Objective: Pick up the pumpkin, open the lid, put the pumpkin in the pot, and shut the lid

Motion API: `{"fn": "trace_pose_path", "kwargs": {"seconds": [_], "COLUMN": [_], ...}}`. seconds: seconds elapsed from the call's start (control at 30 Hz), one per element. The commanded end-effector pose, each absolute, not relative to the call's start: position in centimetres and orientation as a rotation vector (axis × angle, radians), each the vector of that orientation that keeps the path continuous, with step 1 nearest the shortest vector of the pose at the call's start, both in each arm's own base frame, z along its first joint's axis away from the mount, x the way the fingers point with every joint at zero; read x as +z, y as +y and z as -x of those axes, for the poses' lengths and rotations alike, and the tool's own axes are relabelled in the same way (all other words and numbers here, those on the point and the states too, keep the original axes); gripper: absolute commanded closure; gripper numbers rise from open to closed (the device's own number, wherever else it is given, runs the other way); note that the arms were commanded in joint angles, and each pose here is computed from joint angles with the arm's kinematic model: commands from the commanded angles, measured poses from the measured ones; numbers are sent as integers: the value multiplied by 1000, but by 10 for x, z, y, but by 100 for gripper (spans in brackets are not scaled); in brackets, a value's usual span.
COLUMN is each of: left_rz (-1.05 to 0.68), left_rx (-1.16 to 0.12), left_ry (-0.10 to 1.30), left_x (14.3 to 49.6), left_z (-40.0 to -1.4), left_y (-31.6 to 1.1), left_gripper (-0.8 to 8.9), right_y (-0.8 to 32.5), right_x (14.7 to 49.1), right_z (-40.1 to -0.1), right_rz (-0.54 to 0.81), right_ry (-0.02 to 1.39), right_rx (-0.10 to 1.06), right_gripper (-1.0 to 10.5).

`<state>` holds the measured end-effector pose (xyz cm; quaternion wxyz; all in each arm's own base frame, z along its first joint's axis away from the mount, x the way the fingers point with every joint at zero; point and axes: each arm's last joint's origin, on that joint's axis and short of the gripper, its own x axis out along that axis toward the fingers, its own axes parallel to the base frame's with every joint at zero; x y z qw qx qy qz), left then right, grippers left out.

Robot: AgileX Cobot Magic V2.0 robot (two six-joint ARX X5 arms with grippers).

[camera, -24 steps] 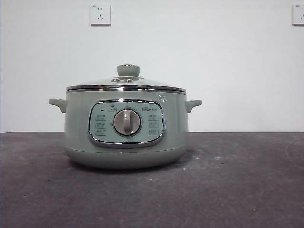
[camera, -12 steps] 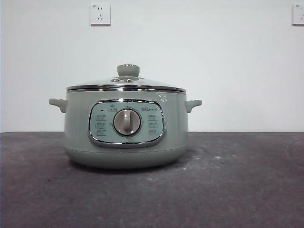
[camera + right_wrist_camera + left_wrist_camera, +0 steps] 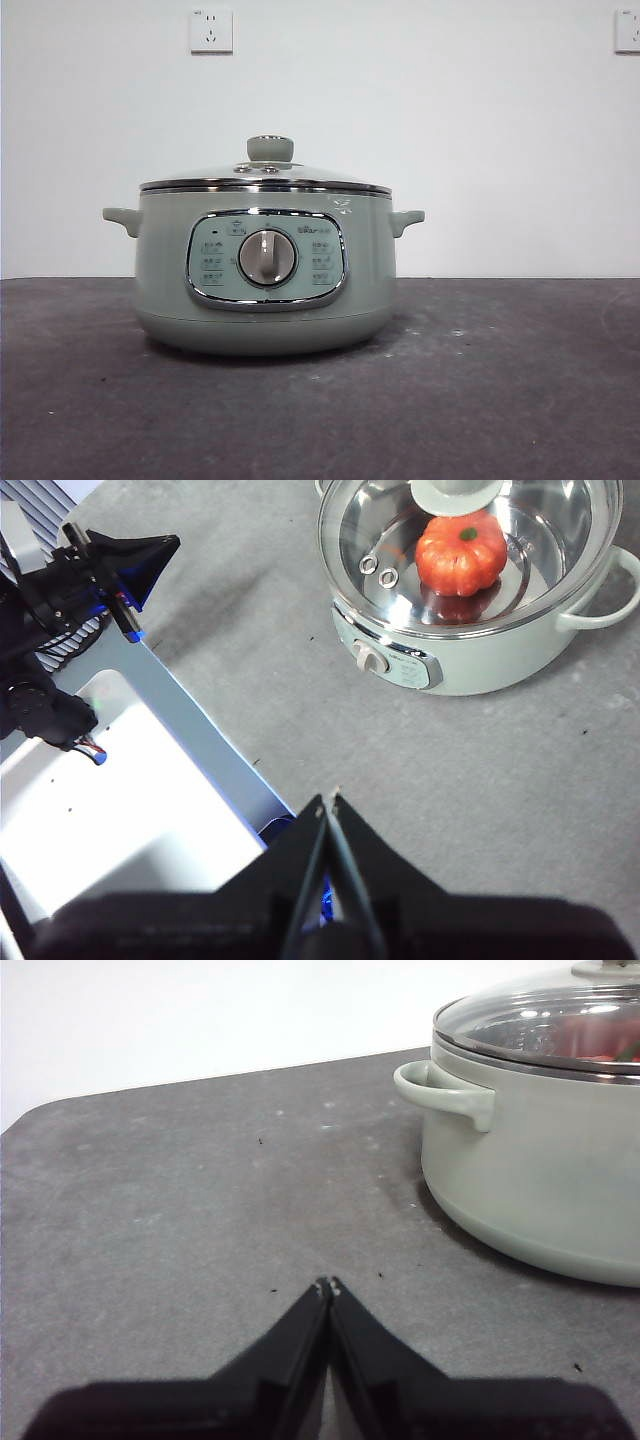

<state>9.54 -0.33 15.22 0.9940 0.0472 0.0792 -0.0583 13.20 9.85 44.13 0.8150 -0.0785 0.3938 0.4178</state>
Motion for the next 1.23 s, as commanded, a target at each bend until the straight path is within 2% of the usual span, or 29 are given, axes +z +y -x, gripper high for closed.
{"fn": "trace_pose_path", "kwargs": {"seconds": [0.03, 0.17, 0.3, 0.43, 0.6, 0.73, 0.9, 1.1, 1.23], "left_rz": [-87, -86, -87, -87, -87, -87, -86, -87, -86], "left_rx": [-114, -114, -114, -115, -115, -115, -115, -115, -115], "left_ry": [172, 172, 172, 172, 172, 171, 172, 172, 172], "left_x": [147, 147, 147, 147, 147, 147, 147, 147, 147], "left_z": [-96, -96, -96, -96, -96, -96, -96, -96, -96], "left_y": [-3, -3, -3, -3, -3, -3, -3, -3, -3], "left_gripper": [817, 817, 817, 817, 817, 817, 817, 817, 817], "right_y": [88, 70, 49, 31, 18, 14, 12, 9, 8], "right_x": [448, 468, 472, 450, 395, 339, 278, 224, 196], "right_z": [-128, -124, -110, -100, -93, -92, -91, -89, -90], "right_rz": [221, 172, 119, 127, 147, 150, 124, 78, 39], "right_ry": [730, 462, 263, 119, -11, -44, -15, 43, 42], "right_rx": [889, 830, 769, 633, 505, 455, 402, 277, 242], "right_gripper": [948, 948, 948, 948, 948, 948, 948, 948, 948]}}
